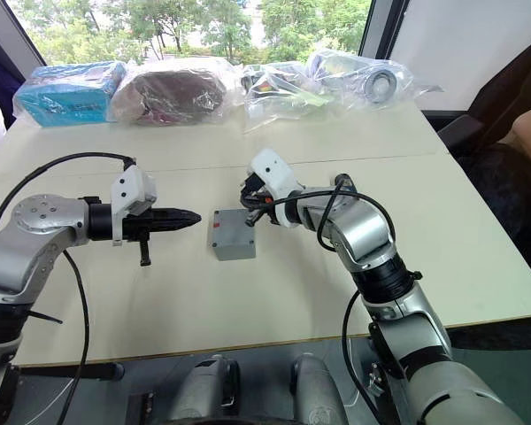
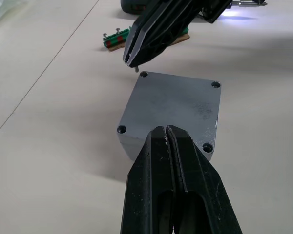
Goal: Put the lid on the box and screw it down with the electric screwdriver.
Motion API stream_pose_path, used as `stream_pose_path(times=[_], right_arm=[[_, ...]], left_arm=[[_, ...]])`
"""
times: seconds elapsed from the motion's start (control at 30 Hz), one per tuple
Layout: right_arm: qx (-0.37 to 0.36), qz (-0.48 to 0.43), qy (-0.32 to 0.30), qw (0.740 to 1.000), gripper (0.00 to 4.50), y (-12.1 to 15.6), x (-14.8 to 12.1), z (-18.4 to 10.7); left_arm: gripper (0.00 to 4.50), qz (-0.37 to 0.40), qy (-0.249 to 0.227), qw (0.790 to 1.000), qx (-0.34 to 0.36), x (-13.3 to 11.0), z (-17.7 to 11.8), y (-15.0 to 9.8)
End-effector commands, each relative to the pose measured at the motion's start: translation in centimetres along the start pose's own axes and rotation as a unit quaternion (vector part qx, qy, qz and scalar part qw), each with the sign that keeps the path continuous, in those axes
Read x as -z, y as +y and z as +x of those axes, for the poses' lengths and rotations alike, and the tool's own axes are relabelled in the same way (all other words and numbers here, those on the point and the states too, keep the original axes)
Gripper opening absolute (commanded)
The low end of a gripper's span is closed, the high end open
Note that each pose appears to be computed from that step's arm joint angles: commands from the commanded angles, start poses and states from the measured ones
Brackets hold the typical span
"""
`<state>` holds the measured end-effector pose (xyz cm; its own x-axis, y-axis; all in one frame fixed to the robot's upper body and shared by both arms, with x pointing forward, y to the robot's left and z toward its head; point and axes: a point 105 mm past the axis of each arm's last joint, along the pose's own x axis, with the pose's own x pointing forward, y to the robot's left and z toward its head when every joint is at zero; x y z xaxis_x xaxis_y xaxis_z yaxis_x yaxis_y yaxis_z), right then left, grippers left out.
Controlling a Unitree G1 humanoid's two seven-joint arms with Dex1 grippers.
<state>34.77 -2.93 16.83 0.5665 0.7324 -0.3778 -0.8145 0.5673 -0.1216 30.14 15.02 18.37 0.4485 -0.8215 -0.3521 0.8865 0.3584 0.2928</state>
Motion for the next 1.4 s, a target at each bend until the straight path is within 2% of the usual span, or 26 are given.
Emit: stream_pose_path(times=[0.03,0.33,1.1,1.23,1.4], right_arm=[[0.002,-0.012,-0.009,1.000,0.02,-0.2,-0.4,-0.4],[0.006,-0.016,-0.008,1.000,0.02,-0.5,-0.5,-0.7],[-0.010,-0.006,0.021,1.000,0.02,-0.4,2.0,0.3],[-0.008,-0.008,0.020,1.000,1.09,-0.4,2.0,0.2],[-0.002,-0.013,0.016,1.000,3.13,-0.8,1.6,-0.5]], left_arm=[[0.00,0.023,-0.012,1.000,-0.003,-1.1,-0.3,-0.1],[0.00,0.025,-0.015,1.000,-0.003,-1.3,-0.1,0.0],[0.00,0.024,-0.018,1.000,0.001,-1.5,0.1,-0.2],[0.00,0.025,-0.021,0.999,0.004,-1.7,0.2,-0.4],[0.00,0.024,-0.024,0.999,0.006,-1.8,0.3,-0.4]])
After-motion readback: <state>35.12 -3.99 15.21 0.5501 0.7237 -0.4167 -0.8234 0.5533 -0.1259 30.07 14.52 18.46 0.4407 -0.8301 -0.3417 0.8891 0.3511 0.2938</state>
